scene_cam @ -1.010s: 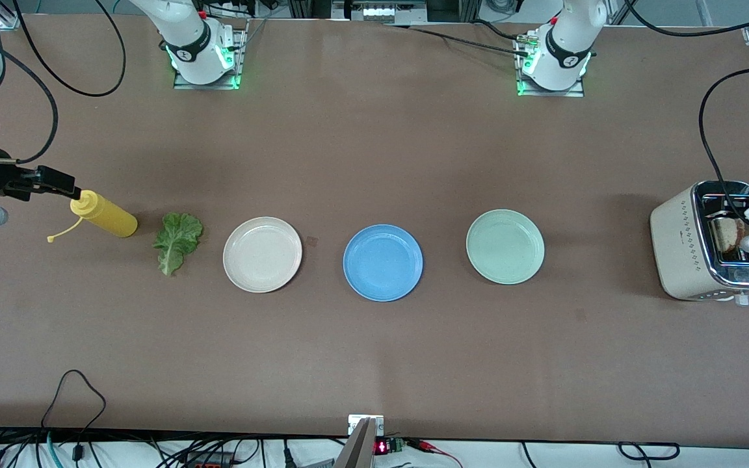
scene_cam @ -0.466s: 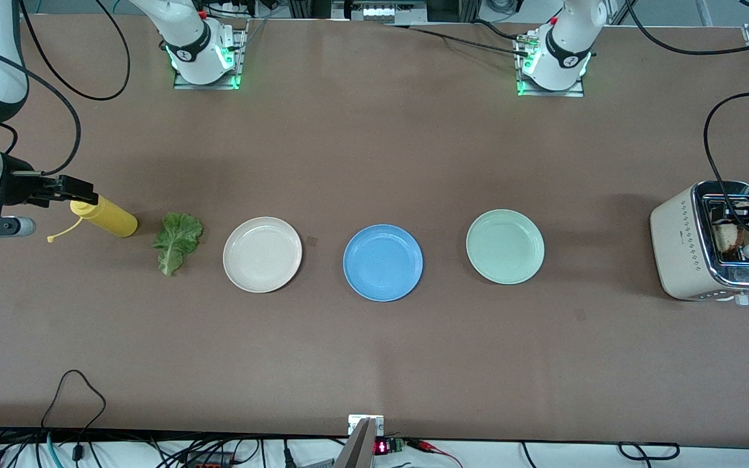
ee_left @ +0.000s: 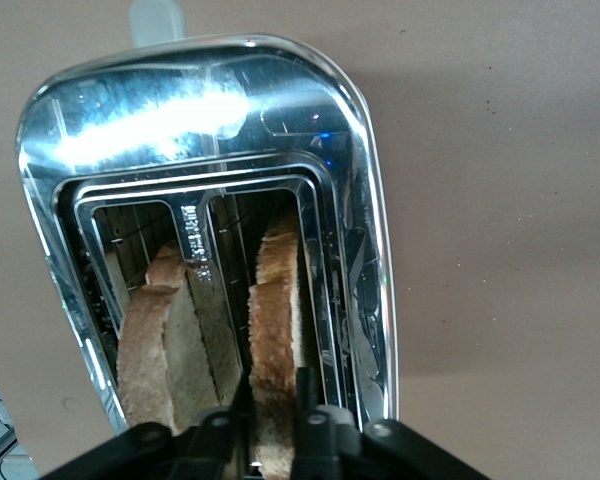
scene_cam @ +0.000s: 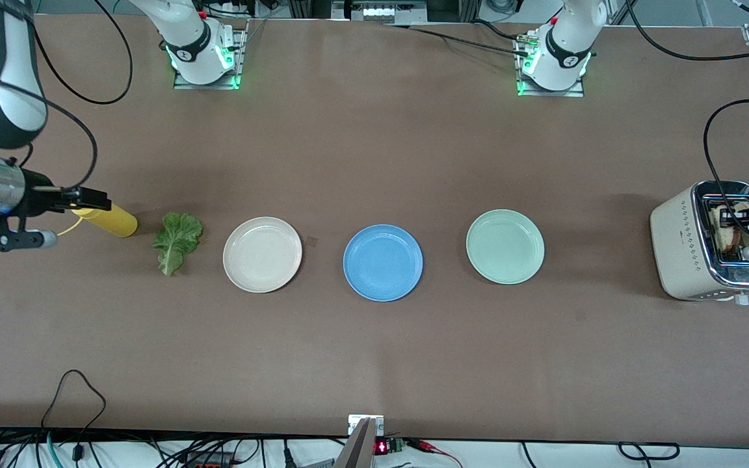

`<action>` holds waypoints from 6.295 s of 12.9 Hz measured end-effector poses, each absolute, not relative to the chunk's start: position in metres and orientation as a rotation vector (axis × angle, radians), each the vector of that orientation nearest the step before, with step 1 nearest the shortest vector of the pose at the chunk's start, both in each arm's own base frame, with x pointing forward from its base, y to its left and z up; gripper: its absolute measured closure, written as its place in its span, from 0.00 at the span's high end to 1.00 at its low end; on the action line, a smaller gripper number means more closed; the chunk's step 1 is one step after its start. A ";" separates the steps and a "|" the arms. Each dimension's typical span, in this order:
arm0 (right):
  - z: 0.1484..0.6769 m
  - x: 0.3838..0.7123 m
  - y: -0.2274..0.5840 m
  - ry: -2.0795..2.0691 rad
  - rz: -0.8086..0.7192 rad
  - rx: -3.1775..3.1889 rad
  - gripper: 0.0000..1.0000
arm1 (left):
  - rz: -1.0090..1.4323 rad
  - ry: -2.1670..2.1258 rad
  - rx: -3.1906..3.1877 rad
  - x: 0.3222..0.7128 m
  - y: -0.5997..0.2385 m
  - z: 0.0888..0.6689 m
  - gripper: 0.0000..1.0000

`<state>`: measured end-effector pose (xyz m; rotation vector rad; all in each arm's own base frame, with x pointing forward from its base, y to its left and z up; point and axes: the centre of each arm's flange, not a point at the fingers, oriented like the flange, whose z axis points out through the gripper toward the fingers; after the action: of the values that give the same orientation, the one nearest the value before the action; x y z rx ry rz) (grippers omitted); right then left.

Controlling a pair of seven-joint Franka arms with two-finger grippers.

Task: Make sandwich in blue plate with both arms
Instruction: 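Pull the bread up with the left gripper while the right gripper reaches the lettuce, then carry the bread toward the blue plate while the right gripper grasps the lettuce, then lay the bread on the blue plate, open the left gripper, withdraw, then carry the lettuce with the right gripper and lay it on the bread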

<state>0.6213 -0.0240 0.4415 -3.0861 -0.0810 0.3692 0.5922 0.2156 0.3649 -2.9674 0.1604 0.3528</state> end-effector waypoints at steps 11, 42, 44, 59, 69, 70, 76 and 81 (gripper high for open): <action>0.259 0.615 0.018 0.000 0.110 -3.150 1.00 | 0.530 0.305 -2.956 0.602 0.120 0.533 0.07; 0.186 0.615 0.005 0.032 0.096 -3.170 0.33 | 0.192 0.633 -4.234 0.634 -0.312 0.166 0.07; 0.186 0.615 0.005 0.032 0.096 -3.170 0.13 | 0.208 0.636 -4.225 0.629 -0.315 0.154 0.13; 0.260 0.646 0.023 0.095 0.246 -3.103 0.05 | 0.697 1.224 -3.172 0.637 -0.181 0.291 1.00; 0.322 0.639 0.273 1.023 0.382 -2.711 0.05 | 0.153 0.911 -2.944 0.623 -0.098 0.565 1.00; 0.311 0.641 0.295 1.103 0.349 -2.664 0.05 | 0.151 0.781 -2.974 0.621 -0.091 0.575 1.00; 0.256 0.640 0.385 1.387 0.366 -2.384 0.05 | 0.179 0.403 -3.036 0.612 -0.072 0.588 1.00; 0.196 0.624 0.416 1.402 0.303 -2.373 0.05 | 0.172 0.359 -3.065 0.609 -0.075 0.595 1.00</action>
<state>0.6236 0.4157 0.1963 -2.3729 1.4016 0.3031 0.6085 -0.0746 0.5945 -3.0646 0.3595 0.1721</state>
